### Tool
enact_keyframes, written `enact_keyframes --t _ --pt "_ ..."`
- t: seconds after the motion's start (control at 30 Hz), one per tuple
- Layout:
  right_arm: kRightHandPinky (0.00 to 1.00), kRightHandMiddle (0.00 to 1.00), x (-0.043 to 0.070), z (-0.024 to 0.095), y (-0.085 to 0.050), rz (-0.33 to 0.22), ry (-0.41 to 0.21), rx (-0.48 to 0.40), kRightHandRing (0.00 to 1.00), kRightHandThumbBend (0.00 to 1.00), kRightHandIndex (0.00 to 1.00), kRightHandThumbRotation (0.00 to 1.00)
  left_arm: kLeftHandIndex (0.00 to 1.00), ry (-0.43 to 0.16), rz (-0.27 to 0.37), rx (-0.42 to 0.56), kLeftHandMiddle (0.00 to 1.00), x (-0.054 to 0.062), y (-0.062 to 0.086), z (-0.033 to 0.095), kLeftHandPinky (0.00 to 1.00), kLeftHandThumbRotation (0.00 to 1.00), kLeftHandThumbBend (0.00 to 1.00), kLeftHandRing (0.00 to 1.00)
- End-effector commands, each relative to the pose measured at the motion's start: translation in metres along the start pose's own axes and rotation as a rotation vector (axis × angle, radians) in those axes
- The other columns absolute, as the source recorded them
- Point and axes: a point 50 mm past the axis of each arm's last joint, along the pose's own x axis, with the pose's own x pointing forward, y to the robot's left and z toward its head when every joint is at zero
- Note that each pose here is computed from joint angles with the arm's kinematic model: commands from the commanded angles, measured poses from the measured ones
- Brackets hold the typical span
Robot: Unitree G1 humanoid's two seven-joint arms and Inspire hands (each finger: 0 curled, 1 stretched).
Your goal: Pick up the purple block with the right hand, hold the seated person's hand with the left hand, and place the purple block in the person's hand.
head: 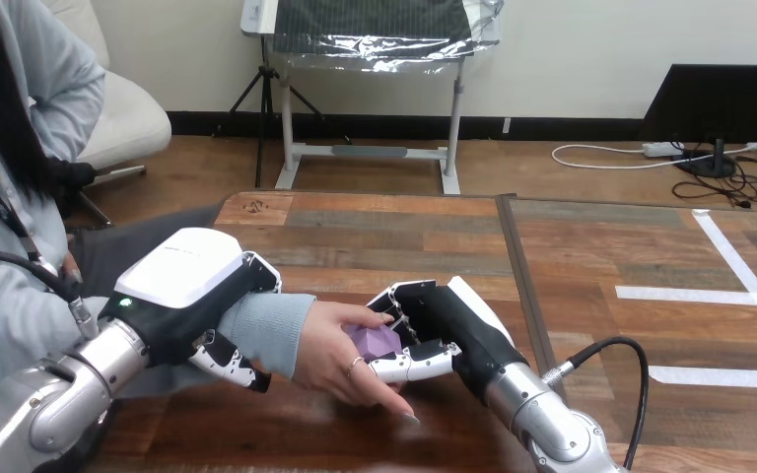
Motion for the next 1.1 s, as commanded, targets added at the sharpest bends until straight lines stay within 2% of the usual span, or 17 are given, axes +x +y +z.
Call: enact_keyframes --t 0.0,1.07 --pt "0.47 0.50 0.0124 0.0243 -0.0071 -0.022 -0.081 -0.027 0.48 0.79 0.48 0.00 0.32 -0.092 0.203 0.014 0.31 0.0191 0.0452 0.0154 0.24 0.00 0.90 0.26" --pt "0.45 0.49 0.0161 0.0279 -0.0152 -0.025 -0.068 -0.048 0.47 0.79 0.48 0.00 0.33 -0.101 0.198 0.018 0.32 0.0173 0.0390 0.0130 0.26 0.00 0.91 0.27"
